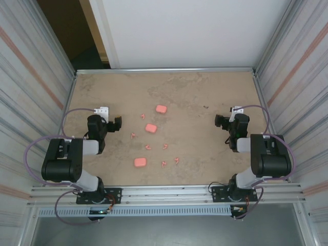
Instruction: Insert wireless bluetooth earbuds into charging case
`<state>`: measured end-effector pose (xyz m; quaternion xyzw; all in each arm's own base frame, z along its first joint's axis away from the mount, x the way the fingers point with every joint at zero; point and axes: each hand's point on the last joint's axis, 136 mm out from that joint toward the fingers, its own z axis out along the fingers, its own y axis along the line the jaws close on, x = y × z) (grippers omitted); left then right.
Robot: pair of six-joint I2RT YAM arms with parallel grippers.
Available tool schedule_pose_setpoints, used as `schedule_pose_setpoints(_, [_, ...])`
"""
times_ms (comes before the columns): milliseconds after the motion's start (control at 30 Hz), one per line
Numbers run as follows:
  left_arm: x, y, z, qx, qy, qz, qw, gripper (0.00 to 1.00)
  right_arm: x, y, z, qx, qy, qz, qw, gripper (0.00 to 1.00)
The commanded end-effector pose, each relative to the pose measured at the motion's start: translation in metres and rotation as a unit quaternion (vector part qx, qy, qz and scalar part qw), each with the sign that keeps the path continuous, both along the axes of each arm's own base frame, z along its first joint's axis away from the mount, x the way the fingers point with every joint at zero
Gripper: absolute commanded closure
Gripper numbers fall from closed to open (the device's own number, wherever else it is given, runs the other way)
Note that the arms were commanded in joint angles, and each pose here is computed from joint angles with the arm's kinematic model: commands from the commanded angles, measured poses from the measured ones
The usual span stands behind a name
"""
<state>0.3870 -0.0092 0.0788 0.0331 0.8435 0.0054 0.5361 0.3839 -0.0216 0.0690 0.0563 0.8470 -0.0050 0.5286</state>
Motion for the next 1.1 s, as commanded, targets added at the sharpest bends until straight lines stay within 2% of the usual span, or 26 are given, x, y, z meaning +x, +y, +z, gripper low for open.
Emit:
schedule_pose_setpoints(0, [0.009, -0.003, 0.012, 0.006, -0.022, -0.009, 1.0, 0.01, 0.01, 0.001, 0.012, 0.006, -0.02, -0.007, 1.0, 0.01])
schedule_pose_setpoints(800, [0.007, -0.002, 0.013, 0.004, -0.026, -0.01, 1.0, 0.01, 0.01, 0.001, 0.012, 0.007, -0.022, -0.007, 1.0, 0.01])
schedule_pose_setpoints(1067, [-0.006, -0.002, 0.038, 0.003, -0.058, -0.007, 0.998, 0.01, 0.007, 0.007, 0.025, 0.001, -0.027, 0.008, 1.0, 0.01])
